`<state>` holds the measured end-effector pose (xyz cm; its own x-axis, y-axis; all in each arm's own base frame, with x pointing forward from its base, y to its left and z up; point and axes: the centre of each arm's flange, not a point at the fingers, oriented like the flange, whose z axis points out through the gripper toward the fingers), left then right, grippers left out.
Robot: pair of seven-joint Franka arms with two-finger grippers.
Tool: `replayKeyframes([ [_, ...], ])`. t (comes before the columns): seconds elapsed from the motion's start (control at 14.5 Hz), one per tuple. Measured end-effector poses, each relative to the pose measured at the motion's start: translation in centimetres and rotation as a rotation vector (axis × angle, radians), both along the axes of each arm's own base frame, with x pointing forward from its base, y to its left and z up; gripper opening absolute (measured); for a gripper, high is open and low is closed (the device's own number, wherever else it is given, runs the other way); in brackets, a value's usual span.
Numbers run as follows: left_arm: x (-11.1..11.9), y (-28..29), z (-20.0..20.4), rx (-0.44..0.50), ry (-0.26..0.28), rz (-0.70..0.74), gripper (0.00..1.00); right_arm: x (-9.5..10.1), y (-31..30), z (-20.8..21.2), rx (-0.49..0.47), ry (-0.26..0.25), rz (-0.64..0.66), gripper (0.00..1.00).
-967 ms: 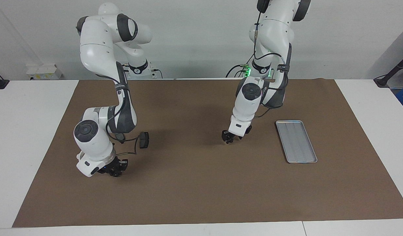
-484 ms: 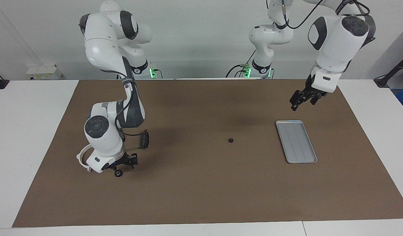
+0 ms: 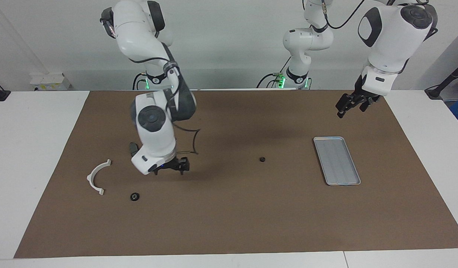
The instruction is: Place bearing gear from tray to pile
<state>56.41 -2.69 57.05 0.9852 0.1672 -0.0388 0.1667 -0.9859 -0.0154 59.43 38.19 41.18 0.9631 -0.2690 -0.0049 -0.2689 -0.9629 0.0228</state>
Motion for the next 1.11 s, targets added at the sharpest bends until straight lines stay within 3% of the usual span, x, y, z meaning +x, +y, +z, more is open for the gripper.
replayKeyframes([
  [0.14,0.2,-0.1,-0.3,-0.001,0.030,-0.027,1.00,-2.7,5.4,-2.4,0.010,-0.014,-0.045,1.00],
  [0.35,-0.2,0.8,1.2,-0.001,0.096,-0.035,1.00,-4.4,10.2,-7.3,0.010,-0.032,-0.059,1.00],
  [1.11,-0.6,-0.5,2.1,-0.001,0.098,-0.076,1.00,-2.8,14.9,-13.5,-0.055,-0.081,-0.050,1.00],
])
